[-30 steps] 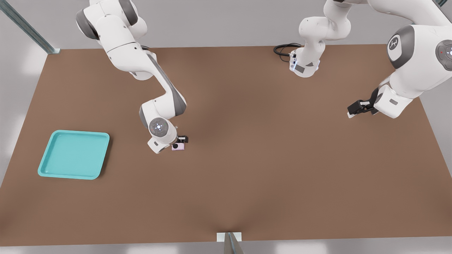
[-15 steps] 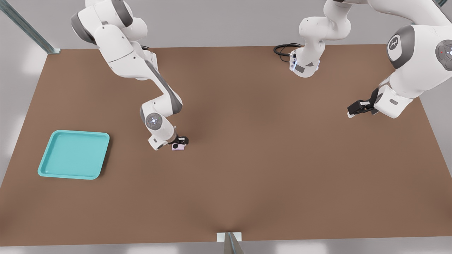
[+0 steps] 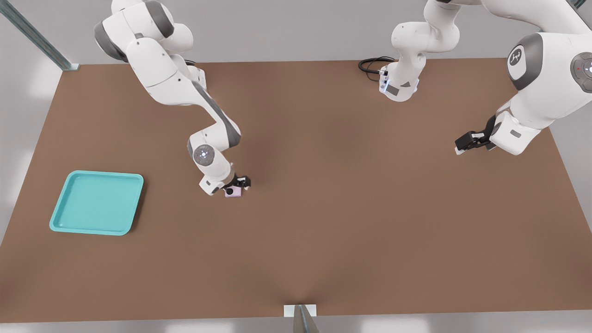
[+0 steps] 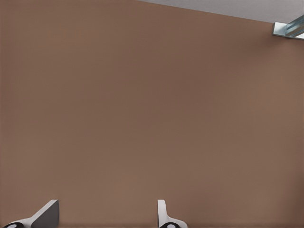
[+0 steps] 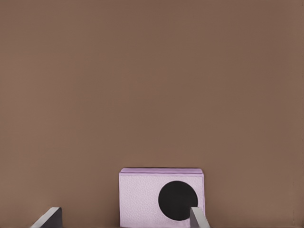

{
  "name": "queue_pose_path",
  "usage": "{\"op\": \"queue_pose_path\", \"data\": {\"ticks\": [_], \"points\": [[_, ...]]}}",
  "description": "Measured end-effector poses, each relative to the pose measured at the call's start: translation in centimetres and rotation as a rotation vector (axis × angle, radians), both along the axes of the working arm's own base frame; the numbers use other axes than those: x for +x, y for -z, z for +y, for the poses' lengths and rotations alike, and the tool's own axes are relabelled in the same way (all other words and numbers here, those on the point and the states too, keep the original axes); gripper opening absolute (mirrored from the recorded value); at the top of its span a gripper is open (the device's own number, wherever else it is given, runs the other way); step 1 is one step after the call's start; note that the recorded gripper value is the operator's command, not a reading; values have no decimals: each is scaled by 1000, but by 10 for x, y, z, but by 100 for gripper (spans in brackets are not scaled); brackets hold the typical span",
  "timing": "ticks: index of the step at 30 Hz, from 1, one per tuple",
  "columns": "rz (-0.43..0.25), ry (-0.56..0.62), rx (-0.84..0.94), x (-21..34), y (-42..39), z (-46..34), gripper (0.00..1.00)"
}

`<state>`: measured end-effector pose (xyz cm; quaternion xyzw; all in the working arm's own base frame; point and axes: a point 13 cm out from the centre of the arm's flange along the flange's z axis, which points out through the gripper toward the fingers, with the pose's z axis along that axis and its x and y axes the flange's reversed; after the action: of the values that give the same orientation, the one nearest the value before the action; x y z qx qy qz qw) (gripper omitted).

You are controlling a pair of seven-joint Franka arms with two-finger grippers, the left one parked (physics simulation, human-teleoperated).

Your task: Keep left arm still and place phone on the tray with right arm

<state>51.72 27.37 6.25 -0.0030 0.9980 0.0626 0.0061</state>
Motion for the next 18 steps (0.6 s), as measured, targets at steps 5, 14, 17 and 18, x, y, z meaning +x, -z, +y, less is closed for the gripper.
{"op": "queue_pose_path", "data": {"ticks": [5, 14, 17, 18], "points": [[15, 7, -4, -1, 10, -12, 100], [53, 9, -8, -14, 32, -10, 100], [57, 11, -8, -15, 35, -9, 100], [57, 12, -8, -16, 35, -9, 94]]}}
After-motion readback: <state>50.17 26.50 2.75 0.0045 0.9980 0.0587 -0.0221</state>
